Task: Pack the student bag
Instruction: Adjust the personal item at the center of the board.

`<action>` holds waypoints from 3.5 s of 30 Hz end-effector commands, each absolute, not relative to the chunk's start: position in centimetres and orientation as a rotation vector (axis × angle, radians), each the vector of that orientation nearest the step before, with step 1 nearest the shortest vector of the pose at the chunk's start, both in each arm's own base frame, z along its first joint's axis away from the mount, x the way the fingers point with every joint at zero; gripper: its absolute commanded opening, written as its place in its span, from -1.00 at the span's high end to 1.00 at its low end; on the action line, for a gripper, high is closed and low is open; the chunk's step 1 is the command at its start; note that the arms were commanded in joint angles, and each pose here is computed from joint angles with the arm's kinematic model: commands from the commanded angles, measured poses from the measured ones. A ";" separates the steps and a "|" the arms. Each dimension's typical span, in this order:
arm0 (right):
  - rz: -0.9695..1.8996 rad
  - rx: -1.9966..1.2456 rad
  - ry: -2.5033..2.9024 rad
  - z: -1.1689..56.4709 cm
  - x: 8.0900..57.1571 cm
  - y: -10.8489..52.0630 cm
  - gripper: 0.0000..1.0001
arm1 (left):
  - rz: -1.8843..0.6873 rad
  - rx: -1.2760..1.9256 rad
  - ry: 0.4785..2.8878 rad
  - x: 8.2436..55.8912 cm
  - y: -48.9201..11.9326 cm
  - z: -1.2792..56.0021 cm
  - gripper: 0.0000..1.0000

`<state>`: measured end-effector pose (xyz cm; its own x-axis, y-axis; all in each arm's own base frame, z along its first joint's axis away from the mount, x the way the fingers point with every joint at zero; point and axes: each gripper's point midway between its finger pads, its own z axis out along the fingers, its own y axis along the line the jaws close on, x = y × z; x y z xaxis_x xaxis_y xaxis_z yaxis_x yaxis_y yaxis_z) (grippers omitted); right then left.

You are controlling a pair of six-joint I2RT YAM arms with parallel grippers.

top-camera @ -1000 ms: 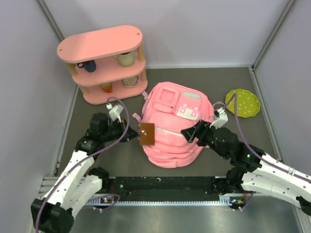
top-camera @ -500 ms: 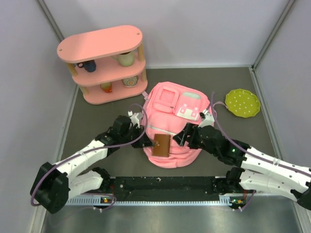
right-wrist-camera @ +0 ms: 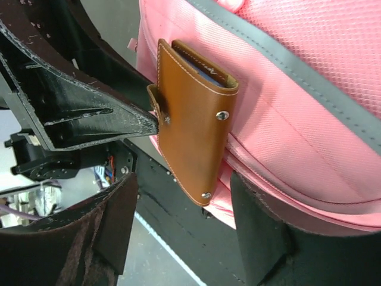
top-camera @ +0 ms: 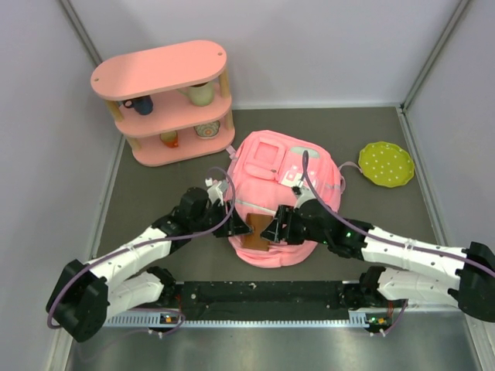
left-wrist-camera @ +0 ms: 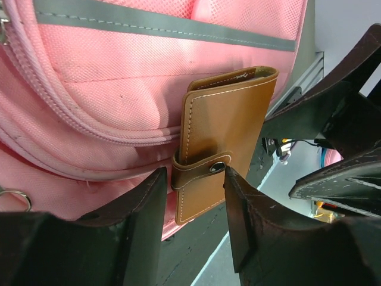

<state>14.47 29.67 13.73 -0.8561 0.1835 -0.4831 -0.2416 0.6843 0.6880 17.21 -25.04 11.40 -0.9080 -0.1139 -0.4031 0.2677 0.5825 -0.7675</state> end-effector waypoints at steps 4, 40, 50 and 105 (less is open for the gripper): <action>1.210 -0.070 2.330 14.9 14.1 31.9 -0.15 | -1.352 0.172 2.316 17.2 -26.2 13.0 0.04; 1.367 0.179 2.272 12.2 16.2 33.0 0.10 | -1.308 0.171 2.301 16.8 -25.4 12.3 0.13; 1.309 0.195 2.252 11.8 16.5 31.7 0.60 | -1.293 0.159 2.223 17.7 -25.2 14.7 0.06; 1.332 0.176 2.286 11.5 16.7 32.6 0.62 | -1.258 0.121 2.226 18.9 -25.5 11.5 0.22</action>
